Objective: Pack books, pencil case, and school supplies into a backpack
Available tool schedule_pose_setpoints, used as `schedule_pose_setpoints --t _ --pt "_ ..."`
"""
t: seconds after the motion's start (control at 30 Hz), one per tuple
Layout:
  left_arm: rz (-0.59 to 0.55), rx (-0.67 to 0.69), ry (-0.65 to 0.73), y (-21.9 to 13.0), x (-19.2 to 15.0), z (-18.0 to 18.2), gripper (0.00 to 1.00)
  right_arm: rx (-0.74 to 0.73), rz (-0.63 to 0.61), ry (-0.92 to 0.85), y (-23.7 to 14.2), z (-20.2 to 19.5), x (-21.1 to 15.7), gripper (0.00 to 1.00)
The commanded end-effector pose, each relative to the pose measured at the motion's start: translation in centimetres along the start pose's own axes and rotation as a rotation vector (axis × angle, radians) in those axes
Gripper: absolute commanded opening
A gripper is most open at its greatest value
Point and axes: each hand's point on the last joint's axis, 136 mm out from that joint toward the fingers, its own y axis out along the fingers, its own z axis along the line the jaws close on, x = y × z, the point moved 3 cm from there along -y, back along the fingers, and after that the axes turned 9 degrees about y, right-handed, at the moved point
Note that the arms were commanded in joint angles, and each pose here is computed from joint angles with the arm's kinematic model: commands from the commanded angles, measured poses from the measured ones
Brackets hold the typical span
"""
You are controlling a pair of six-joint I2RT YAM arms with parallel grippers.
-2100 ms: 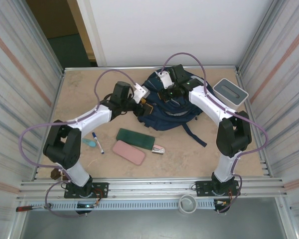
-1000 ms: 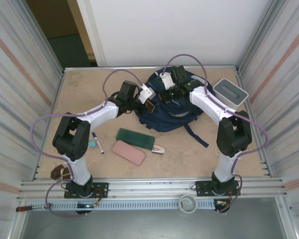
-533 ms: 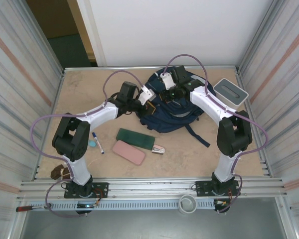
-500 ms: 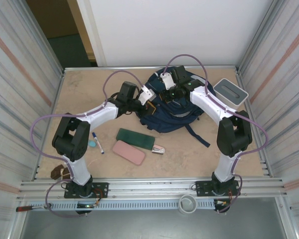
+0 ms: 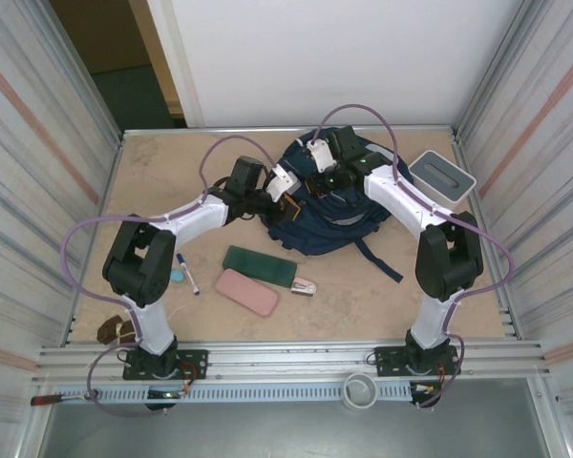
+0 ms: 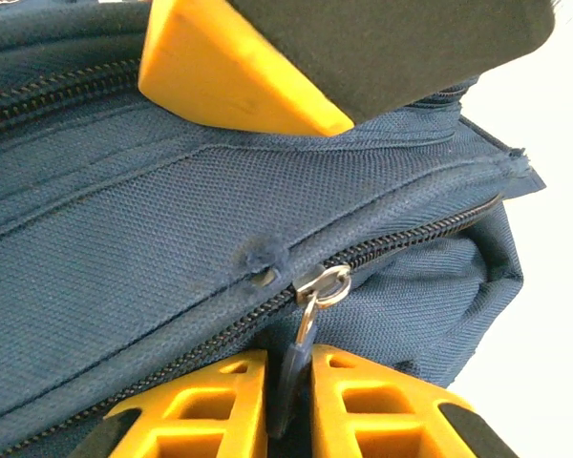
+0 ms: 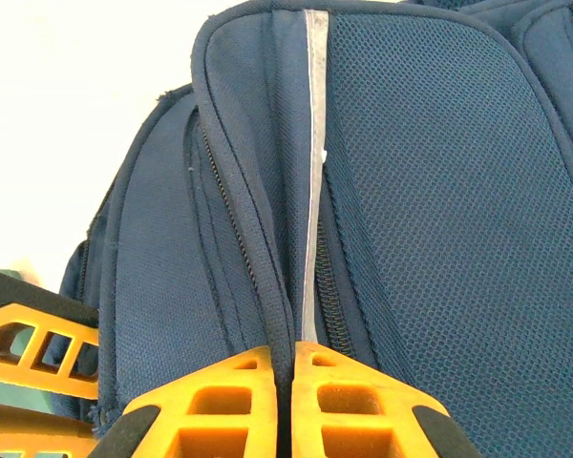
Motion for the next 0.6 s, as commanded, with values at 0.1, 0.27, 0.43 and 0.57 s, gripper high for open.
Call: schedule_pose_setpoints --t 0.1,0.27,0.43,0.57 --pt "-0.021 0.007 0.0 0.5 0.8 0.0 0.07 0.027 -0.066 0.001 -1.1 0.4 1.4 0.0" --pt "-0.024 0.085 -0.02 -0.3 0.7 0.8 0.0 0.011 -0.053 -0.026 -1.4 0.0 0.8 0.0" --pt "-0.049 0.145 -0.061 -2.1 0.5 1.8 0.0 -0.007 -0.046 -0.092 -2.1 -0.5 -0.1 0.0" --pt "-0.033 0.197 -0.107 -3.2 -0.5 3.2 0.0 -0.008 -0.055 -0.146 -2.7 -0.9 -0.8 0.0"
